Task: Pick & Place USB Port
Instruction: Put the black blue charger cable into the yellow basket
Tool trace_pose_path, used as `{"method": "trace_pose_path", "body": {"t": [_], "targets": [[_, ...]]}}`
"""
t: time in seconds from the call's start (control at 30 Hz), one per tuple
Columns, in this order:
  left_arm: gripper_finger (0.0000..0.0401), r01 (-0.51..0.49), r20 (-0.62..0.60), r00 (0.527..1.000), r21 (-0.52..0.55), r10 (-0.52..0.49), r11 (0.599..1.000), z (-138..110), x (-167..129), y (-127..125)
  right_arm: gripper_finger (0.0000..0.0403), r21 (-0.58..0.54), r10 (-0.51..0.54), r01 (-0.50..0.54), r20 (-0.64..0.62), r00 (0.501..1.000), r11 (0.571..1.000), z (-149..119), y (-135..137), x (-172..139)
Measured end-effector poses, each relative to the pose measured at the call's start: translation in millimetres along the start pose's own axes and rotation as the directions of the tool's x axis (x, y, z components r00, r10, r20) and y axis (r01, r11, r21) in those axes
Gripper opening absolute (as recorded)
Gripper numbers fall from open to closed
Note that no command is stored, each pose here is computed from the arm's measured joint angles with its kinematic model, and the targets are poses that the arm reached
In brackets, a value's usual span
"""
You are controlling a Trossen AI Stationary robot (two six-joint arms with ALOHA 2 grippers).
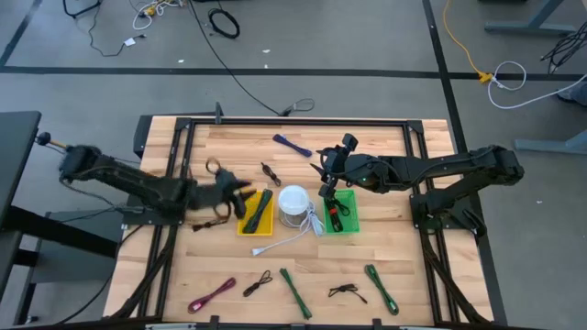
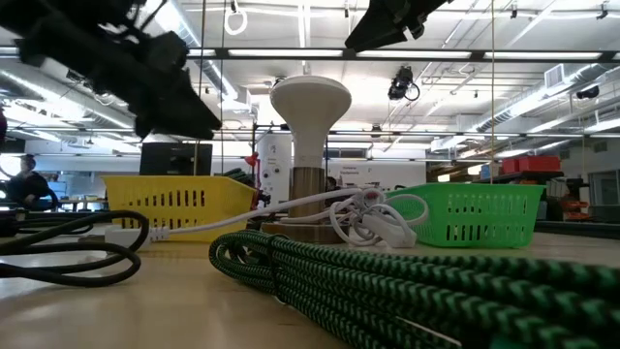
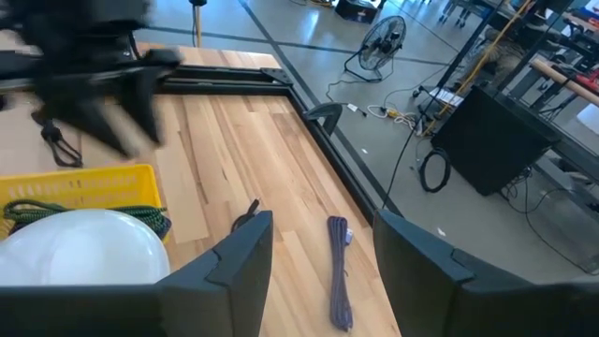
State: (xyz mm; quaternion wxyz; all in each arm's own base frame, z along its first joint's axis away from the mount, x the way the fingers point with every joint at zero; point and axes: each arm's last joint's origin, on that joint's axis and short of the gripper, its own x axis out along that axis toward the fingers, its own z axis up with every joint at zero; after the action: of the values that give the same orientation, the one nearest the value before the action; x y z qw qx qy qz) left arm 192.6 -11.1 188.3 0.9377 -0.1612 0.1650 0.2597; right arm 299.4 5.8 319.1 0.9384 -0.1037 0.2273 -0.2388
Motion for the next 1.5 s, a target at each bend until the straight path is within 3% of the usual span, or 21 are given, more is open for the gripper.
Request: {"method": "trace_pose_path", "body": {"t": [0.2,0.37,0.6,0.77,0.9,1.1,1.33,1.5], "targets": [[0.0169,0.026,-0.099,0.995,0.074,-0.019,0.997,48,20,47,0.0189,0.003,0.000,0.000,0.004,1.000,1.000,0,0,0],[0.0169,-0.048,-0.145,0.986,0.240,0.085,0.970,90,39,79,0.0189,0.007,-0.001,0.001,0.010,1.000,1.000,1,0,0],[0.0169,0.118,-0.314,0.949,0.415,0.020,0.902,128,91,100,0.0189,0.010,-0.001,0.001,0.015,1.000,1.000,2,0,0],[0.0169,0.276,-0.461,0.887,0.508,-0.013,0.816,130,143,98,0.0189,0.032,-0.001,0.000,0.015,1.000,0.999,2,0,0],[0.0169,0.346,-0.555,0.831,0.563,0.033,0.750,134,177,88,0.0189,0.032,0.024,-0.024,0.004,1.000,0.999,0,1,0],[0.0169,0.373,-0.552,0.829,0.661,0.084,0.651,143,213,71,0.0189,0.045,0.080,-0.079,-0.009,0.997,0.996,-1,2,0],[0.0169,0.417,-0.634,0.747,0.680,0.198,0.603,128,244,61,0.0189,0.033,0.080,-0.079,-0.033,0.996,0.996,-4,2,0],[0.0169,0.442,-0.660,0.727,0.660,0.189,0.607,120,258,62,0.0189,0.030,0.081,-0.080,-0.049,0.996,0.996,-5,3,0]]}}
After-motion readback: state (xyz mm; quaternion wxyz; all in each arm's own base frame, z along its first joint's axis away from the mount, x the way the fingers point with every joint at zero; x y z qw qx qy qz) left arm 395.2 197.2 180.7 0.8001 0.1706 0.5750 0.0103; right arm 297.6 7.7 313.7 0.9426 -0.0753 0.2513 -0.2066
